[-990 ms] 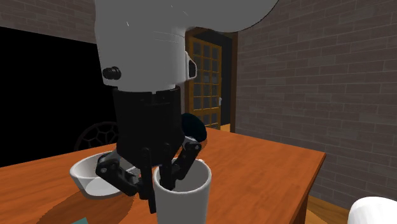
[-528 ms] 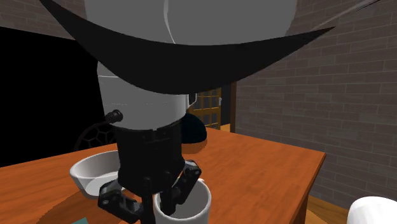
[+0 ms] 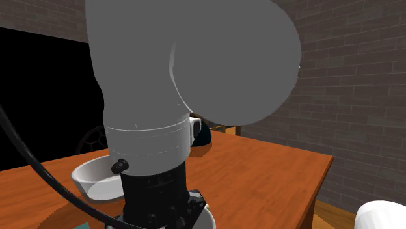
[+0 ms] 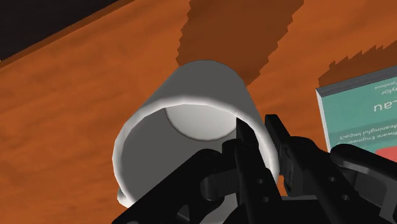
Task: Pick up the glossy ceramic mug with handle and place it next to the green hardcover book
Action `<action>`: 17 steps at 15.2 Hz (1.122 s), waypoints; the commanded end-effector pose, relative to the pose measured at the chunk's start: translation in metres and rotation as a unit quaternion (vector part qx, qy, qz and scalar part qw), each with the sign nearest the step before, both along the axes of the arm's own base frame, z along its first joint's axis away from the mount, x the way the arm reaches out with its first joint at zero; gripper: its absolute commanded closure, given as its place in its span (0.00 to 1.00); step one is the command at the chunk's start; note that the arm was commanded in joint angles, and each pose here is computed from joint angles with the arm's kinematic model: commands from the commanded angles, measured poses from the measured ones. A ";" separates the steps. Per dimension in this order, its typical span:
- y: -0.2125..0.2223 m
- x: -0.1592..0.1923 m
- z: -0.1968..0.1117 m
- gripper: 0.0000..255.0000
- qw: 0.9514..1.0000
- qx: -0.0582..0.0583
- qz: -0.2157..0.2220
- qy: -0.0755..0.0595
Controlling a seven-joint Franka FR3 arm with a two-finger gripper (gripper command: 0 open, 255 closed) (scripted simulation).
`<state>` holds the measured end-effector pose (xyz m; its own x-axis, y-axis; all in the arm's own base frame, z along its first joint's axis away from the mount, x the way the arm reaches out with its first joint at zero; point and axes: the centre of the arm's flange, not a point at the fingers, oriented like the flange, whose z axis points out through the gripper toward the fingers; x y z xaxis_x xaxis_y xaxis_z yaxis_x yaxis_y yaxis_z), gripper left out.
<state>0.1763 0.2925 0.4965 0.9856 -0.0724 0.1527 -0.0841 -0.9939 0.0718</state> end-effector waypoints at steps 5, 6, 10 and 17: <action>0.000 0.000 -0.005 1.00 1.000 0.000 0.000 0.000; 0.000 0.000 -0.005 1.00 1.000 0.000 0.000 0.000; 0.000 0.000 -0.005 0.00 1.000 0.000 0.000 0.000; 0.004 -0.007 0.044 0.00 1.000 0.000 0.000 0.000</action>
<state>0.1710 0.2961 0.5322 0.9854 -0.0726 0.1538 -0.0841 -0.9940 0.0699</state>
